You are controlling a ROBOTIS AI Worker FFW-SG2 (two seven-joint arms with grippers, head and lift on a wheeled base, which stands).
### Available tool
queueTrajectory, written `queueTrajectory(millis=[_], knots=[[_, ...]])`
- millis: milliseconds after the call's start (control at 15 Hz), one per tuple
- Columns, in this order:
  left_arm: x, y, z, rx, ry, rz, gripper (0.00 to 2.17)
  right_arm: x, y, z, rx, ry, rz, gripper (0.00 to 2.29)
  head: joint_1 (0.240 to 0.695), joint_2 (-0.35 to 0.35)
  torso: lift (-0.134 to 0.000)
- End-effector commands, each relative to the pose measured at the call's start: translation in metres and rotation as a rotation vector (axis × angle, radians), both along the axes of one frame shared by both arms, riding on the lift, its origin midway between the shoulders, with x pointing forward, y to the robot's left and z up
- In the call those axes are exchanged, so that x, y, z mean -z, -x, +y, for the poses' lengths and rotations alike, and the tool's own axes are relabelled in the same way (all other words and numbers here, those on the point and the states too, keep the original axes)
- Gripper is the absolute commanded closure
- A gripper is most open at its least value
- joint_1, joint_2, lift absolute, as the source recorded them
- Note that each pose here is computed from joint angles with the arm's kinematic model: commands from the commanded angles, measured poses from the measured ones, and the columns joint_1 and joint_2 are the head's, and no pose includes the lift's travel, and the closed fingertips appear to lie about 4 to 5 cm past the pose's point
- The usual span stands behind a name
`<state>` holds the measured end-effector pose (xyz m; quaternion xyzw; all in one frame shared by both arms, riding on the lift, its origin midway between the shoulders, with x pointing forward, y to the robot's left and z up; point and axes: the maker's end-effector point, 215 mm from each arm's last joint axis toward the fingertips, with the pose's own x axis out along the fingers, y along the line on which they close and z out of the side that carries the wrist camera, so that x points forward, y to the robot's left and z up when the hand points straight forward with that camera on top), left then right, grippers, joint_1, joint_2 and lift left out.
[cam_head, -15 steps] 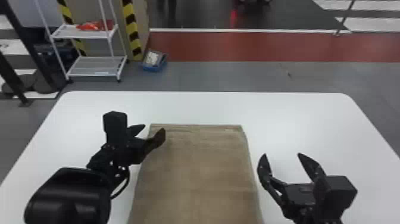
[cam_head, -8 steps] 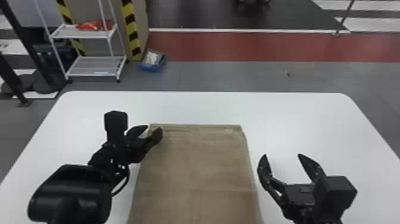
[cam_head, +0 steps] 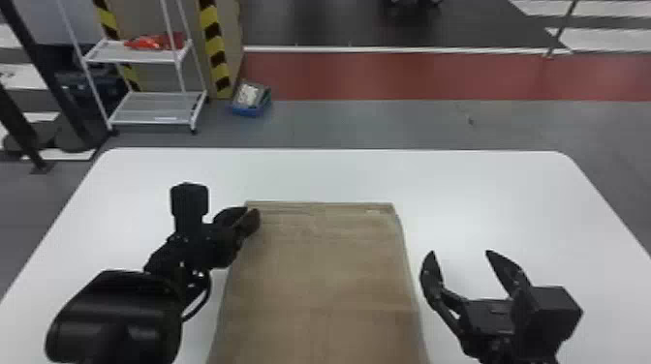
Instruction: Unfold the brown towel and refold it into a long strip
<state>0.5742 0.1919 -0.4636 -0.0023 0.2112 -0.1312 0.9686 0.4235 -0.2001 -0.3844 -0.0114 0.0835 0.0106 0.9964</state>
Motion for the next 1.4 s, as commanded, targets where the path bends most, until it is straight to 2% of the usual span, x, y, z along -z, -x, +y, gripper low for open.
queueTrajectory(millis=[0,800,933,1067,1333], knots=[[0.002,0.002,0.002,-0.004,-0.002,0.002,0.9,0.001,0.0,0.0,0.0,0.0,0.001,0.14,0.695,-0.009,-0.123],[-0.008,0.012,0.005,-0.009,-0.008,-0.025,0.9,0.004,-0.002,0.001,-0.002,0.0,0.005,0.14,0.695,0.0,-0.123],[-0.006,0.012,0.004,-0.005,-0.016,-0.022,1.41,0.004,-0.002,0.001,-0.002,0.0,0.005,0.14,0.695,-0.001,-0.123],[-0.003,0.016,0.004,-0.004,-0.015,-0.016,1.47,0.004,-0.002,0.001,-0.002,0.0,0.005,0.14,0.695,-0.003,-0.123],[-0.029,0.031,0.0,0.001,-0.008,-0.068,1.47,0.003,-0.005,0.0,-0.003,-0.003,0.003,0.14,0.695,-0.004,-0.123]])
